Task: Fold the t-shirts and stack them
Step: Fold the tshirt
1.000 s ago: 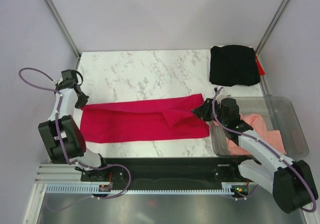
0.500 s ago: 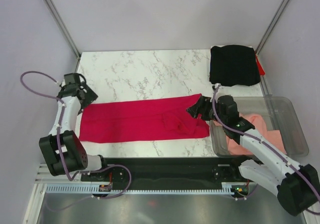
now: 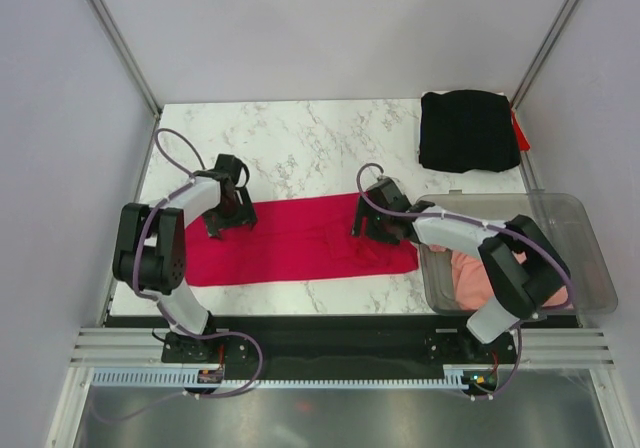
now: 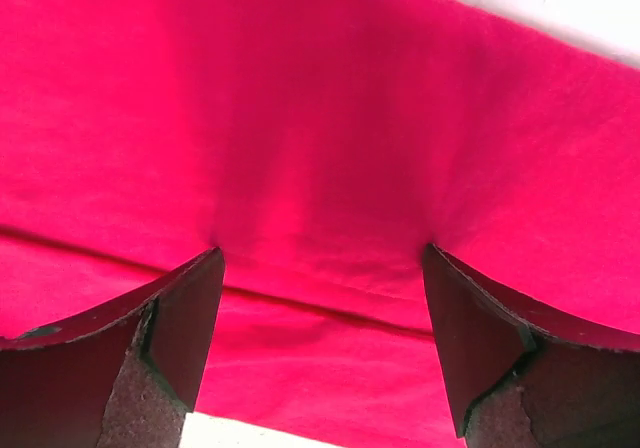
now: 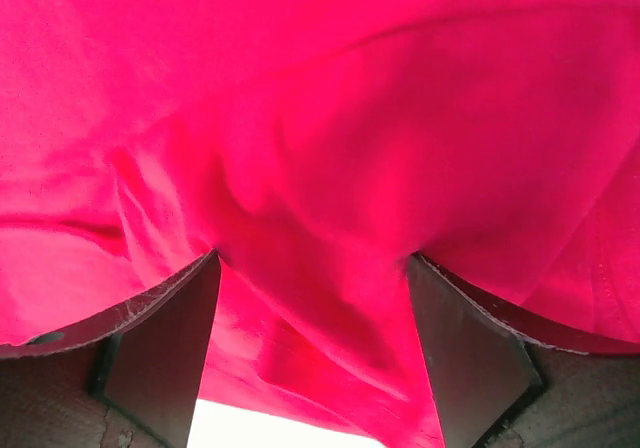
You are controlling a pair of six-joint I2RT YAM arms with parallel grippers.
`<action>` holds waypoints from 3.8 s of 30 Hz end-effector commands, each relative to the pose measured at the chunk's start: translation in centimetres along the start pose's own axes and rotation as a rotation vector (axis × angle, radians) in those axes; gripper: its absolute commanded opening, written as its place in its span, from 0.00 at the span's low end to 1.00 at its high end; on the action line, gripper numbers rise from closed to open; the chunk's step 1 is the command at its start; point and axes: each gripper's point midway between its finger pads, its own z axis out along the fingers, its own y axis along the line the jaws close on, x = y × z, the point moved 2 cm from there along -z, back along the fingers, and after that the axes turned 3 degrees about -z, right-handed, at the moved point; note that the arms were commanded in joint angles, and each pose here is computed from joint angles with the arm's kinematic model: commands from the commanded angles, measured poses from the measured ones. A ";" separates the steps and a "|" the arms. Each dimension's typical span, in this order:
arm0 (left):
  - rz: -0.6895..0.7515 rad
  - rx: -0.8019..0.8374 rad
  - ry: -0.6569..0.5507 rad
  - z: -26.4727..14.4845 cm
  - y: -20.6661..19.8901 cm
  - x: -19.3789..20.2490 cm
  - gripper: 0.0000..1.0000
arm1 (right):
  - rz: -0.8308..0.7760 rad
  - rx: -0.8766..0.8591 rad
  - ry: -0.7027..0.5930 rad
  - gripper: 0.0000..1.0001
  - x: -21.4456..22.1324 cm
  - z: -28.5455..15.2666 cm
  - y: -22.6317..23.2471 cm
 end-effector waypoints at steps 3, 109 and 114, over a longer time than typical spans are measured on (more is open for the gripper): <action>-0.016 0.028 0.107 1.6 -0.9 1.9 0.88 | 0.034 0.031 0.135 0.83 0.9 4.0 -1.0; -0.160 0.539 0.049 -7.3 -1.1 20.4 0.02 | -0.073 -0.105 0.060 0.00 17.7 -6.8 4.5; -0.139 0.594 0.044 -9.9 -2.1 19.6 0.02 | -0.060 -0.141 0.025 0.00 16.2 -8.5 5.9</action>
